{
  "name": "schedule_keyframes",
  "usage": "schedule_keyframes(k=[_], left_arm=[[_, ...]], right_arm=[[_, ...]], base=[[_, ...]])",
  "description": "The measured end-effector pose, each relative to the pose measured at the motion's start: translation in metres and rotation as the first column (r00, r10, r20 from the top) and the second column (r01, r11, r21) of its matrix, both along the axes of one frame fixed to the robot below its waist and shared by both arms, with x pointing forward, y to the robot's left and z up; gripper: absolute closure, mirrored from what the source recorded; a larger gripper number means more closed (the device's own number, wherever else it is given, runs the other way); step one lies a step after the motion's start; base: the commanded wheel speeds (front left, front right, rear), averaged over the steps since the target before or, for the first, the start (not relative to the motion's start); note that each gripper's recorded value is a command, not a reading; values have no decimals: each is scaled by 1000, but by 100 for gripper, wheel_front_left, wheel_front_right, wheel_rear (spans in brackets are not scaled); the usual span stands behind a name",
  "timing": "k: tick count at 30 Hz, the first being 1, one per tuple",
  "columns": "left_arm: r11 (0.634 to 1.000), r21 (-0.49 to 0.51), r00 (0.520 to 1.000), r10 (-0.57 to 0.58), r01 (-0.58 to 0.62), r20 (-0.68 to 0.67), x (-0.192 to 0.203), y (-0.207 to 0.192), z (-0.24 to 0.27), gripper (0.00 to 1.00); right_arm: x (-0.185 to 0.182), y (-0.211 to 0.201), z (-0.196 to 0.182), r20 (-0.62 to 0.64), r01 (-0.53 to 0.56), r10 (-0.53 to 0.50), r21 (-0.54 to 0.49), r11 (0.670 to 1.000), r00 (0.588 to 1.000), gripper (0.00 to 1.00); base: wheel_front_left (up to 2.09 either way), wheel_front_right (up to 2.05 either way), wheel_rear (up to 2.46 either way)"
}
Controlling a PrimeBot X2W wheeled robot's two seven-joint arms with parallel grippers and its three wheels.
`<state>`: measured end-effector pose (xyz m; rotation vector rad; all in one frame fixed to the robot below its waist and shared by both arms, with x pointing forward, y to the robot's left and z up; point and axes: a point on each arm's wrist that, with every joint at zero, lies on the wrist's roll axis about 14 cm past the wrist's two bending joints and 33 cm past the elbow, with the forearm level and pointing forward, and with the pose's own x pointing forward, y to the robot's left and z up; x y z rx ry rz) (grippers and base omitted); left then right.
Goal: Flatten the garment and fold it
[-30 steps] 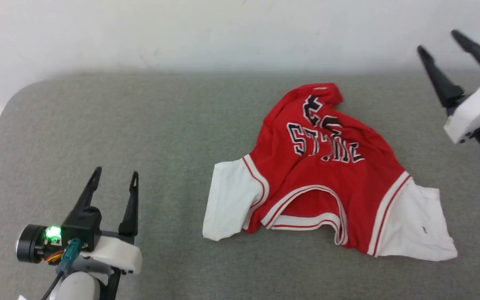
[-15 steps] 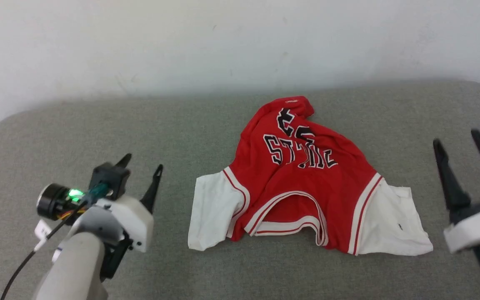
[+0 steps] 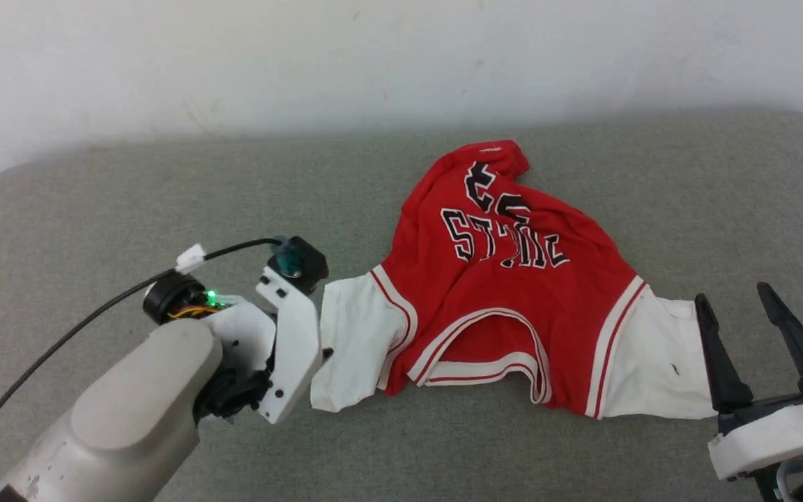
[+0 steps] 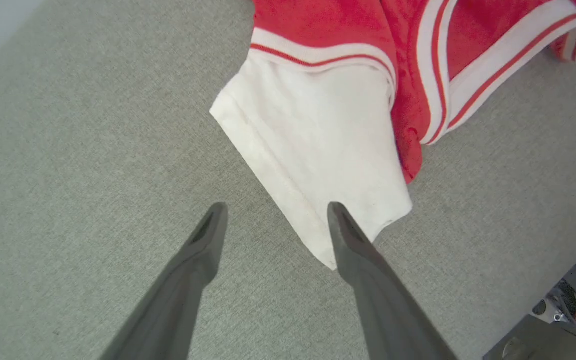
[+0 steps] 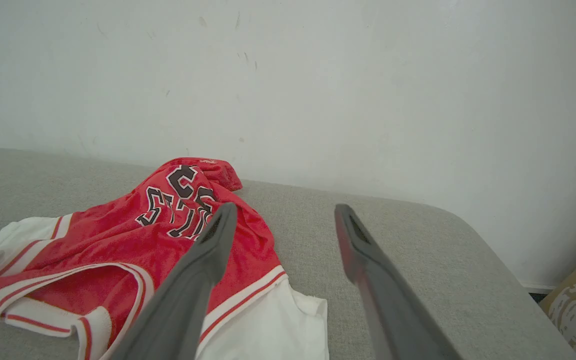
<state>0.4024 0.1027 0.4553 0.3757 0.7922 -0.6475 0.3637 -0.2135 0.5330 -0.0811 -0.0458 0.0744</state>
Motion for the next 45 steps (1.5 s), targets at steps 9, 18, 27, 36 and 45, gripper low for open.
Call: schedule_keyframes(k=[9,18,27,36,45], left_arm=[[951,223,967,-175,215,-185,-15,-9,-36,0],[904,308,936,-214,298,-280,-13,-2,-74,0],[918,250,935,-242,307,-260,-17,-12,-64,100],[972,158,982,-157,173,-109,7,11,-23,100],[988,106,991,-108,116,-81,10,21,-21,100]], right_arm=[[8,2,-8,-13,-5,5,-13,1000,1000,0],[15,-7,-24,-47,20,-21,-22,1000,999,0],[23,-22,-20,-93,-3,-9,-127,992,996,0],[17,-40,-38,-479,-176,28,-268,947,877,0],[-15,-54,-93,-862,-340,-10,-211,916,507,0]], base=[[0,0,0],[0,0,0],[0,0,0],[0,0,0],[0,0,0]])
